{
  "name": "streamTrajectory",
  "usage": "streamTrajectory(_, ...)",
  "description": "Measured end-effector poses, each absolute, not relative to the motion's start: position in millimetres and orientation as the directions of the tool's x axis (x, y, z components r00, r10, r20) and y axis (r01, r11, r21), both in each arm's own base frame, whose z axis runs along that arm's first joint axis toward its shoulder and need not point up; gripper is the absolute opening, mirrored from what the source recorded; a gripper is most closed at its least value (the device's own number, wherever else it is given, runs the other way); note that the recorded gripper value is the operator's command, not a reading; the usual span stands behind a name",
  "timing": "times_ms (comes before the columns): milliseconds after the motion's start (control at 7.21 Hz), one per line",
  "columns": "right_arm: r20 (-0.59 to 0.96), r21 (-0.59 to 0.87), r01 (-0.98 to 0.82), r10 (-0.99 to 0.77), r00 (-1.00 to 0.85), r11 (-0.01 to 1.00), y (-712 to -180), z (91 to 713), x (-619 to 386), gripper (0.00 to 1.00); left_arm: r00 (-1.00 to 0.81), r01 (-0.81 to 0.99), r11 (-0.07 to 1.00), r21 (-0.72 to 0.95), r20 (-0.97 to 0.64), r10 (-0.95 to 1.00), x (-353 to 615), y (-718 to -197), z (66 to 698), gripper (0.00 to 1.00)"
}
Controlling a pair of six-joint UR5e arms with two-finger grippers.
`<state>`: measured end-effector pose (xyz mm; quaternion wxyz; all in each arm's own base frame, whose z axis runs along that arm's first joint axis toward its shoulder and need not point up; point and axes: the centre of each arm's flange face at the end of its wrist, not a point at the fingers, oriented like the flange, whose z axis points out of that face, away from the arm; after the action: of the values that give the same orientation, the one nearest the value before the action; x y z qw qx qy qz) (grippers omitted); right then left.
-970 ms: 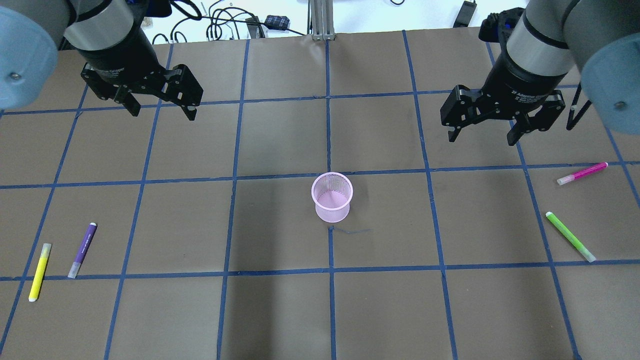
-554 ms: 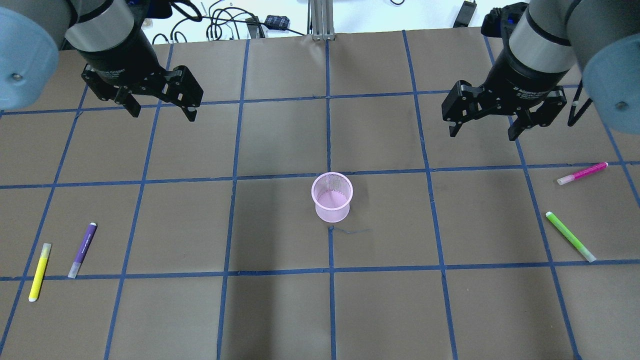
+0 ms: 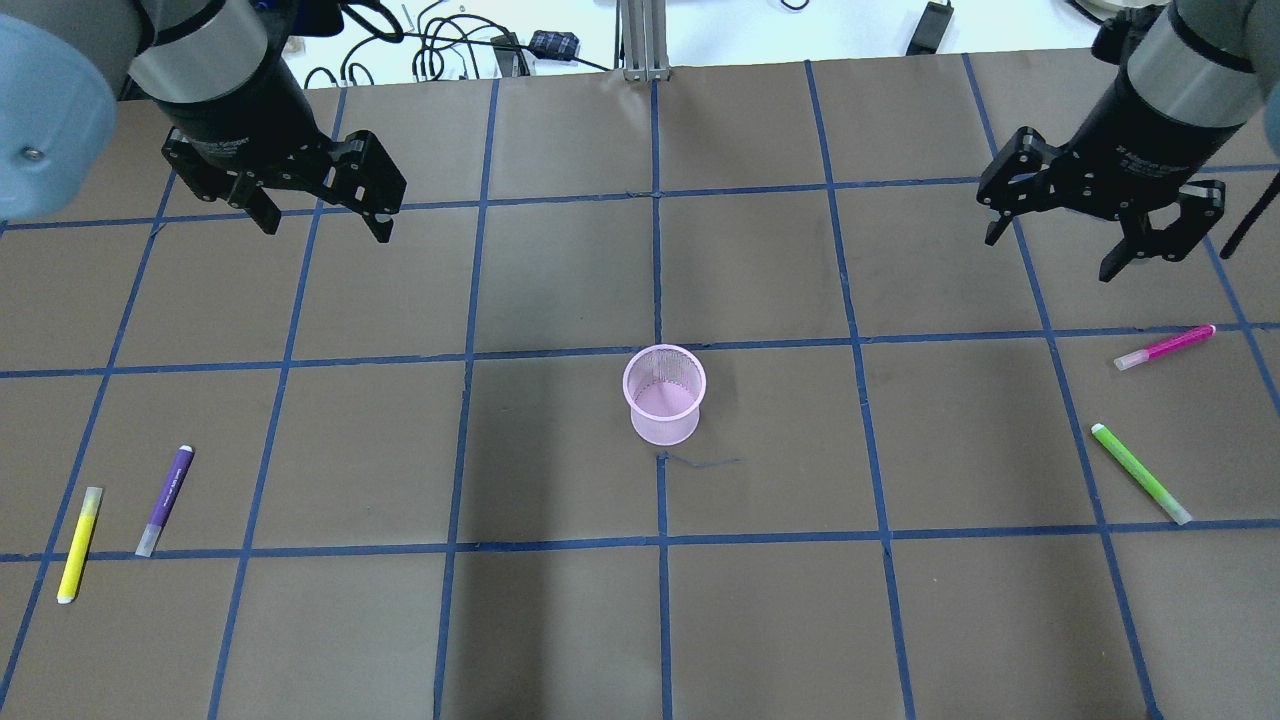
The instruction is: Insert purple and pink pens into pink cup
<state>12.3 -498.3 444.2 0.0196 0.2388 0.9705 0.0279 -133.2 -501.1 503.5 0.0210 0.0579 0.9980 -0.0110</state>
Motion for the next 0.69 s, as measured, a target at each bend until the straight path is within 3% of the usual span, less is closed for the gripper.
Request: streamTrajectory(693,-0.031,0.109,0.702,0.708,-0.705,0.704,-537,353,-171,1.00,-0.992,0.118,0.993,-0.013,-0.047,0.117,-133,-499,502,1.00)
